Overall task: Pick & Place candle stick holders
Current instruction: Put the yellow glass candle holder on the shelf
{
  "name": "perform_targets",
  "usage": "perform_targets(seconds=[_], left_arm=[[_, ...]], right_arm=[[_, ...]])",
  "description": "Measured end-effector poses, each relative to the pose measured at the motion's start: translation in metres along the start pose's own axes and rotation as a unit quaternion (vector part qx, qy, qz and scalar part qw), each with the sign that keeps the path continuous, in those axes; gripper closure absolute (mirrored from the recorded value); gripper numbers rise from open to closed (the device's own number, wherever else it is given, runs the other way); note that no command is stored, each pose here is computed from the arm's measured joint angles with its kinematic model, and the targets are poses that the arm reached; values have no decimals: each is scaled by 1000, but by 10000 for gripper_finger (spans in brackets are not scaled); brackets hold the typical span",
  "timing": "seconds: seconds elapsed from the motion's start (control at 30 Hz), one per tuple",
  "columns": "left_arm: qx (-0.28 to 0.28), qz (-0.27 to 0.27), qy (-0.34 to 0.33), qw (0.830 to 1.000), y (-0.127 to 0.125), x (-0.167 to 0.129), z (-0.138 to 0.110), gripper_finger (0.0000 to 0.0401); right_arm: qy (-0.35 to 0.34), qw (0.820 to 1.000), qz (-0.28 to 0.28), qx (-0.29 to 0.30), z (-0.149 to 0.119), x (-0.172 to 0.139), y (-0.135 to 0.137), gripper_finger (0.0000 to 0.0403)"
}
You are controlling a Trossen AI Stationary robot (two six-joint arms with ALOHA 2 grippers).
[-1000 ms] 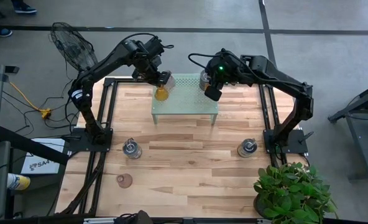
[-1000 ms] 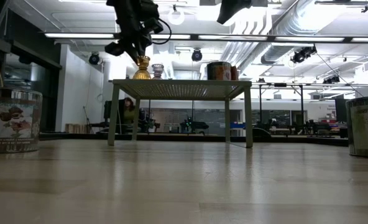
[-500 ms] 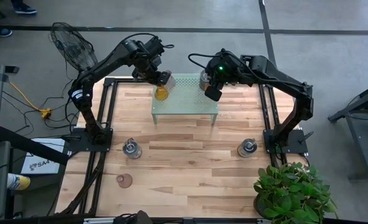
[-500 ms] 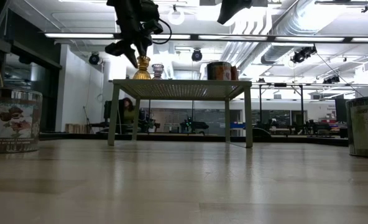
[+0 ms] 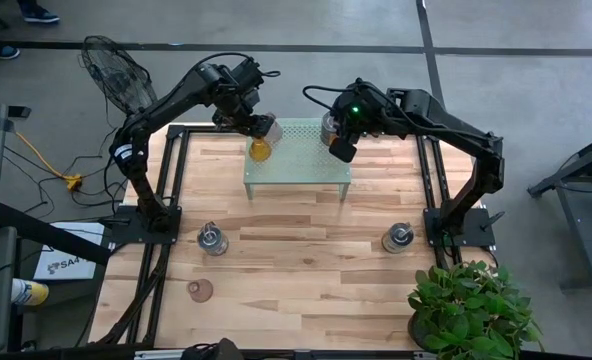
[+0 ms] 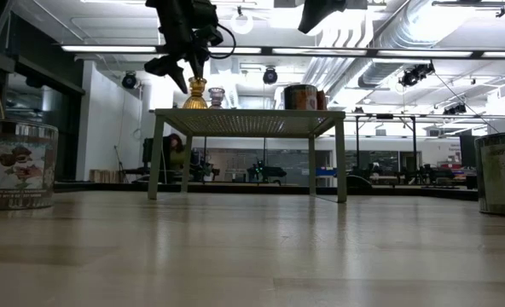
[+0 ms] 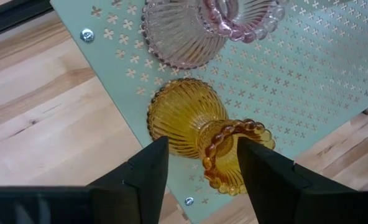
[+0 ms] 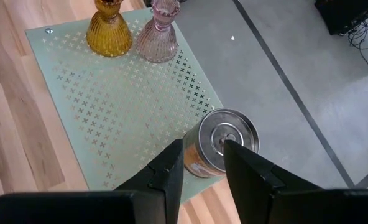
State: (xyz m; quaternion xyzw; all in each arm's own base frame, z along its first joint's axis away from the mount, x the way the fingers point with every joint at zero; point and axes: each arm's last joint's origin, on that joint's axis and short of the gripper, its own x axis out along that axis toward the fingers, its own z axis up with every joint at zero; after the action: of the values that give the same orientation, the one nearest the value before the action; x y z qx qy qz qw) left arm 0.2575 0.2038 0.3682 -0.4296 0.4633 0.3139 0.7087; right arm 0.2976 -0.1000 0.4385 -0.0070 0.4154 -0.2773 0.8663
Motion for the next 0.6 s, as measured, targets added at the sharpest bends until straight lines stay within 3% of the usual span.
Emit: perform_targets(seconds=[0.6], left_arm=[[30, -8, 3, 1000, -1, 0, 0, 215]], right_arm=[[17, 999, -4, 29, -3, 0, 0, 292]])
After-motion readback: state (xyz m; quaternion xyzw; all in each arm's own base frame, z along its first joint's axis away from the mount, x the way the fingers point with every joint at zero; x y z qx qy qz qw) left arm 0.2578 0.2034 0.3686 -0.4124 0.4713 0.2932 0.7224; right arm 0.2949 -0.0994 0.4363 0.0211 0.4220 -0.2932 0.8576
